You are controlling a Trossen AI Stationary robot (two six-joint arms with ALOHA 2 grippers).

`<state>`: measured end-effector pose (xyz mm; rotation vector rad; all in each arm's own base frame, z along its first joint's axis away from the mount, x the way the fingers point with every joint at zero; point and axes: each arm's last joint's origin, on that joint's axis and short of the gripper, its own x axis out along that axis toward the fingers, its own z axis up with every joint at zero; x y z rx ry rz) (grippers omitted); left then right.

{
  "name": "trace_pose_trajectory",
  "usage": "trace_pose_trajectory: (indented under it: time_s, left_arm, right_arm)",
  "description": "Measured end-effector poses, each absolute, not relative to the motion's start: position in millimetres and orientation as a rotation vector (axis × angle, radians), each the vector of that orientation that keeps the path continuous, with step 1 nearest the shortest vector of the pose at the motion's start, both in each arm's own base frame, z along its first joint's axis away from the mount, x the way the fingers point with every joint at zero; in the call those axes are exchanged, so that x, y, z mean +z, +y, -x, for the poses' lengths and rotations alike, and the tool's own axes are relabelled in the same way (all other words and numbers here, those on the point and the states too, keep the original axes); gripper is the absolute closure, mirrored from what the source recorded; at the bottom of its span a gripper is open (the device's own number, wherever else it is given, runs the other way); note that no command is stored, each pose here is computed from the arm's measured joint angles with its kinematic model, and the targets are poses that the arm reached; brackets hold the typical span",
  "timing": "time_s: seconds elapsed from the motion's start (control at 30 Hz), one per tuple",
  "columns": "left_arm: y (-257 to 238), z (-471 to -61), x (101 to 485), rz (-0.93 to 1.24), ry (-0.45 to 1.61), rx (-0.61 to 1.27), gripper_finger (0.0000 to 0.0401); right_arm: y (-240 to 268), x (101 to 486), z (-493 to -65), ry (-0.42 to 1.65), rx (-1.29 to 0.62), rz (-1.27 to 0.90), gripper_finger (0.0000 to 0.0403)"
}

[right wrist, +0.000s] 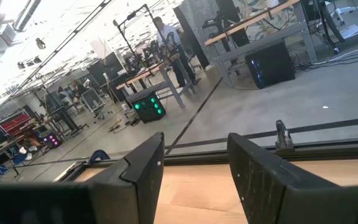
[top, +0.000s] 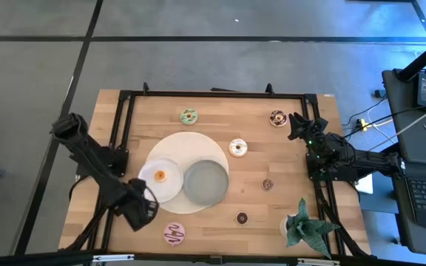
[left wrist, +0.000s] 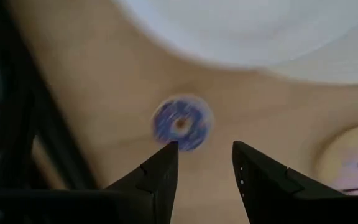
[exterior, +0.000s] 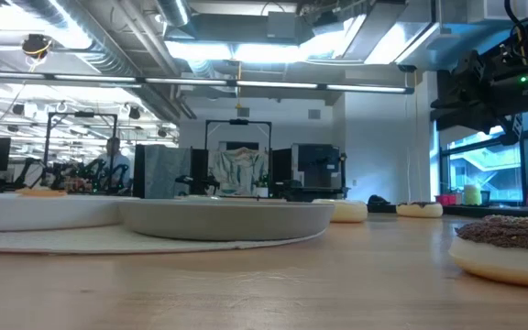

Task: Pick & Place donuts
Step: Put the small blue donuts on the white plate

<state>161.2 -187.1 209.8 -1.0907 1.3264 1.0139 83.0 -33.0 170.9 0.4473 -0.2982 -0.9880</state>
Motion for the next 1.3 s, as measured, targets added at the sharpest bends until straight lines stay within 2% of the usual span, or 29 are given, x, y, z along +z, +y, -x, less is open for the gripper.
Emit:
trace_pose_trajectory:
  time_s: [0.1, 0.5, 1.3]
  left_arm:
    - [-194.6, -158.2, 202.1, 1.058, 1.399, 1.03, 0.0259]
    - [-205.0, -163.1, 165.4, 0.905, 1.402, 1.162, 0.0262]
    - [-210.6, -168.2, 142.3, 0.807, 1.417, 1.161, 0.0261]
  right_arm:
    - [-33.1, 170.9, -83.0, -0.298, -0.988, -0.447, 0.0225]
    - [-33.0, 170.9, -83.0, -0.301, -0.987, -0.452, 0.0225]
    - [-33.1, 170.9, -83.0, -0.298, -0.988, -0.447, 0.0225]
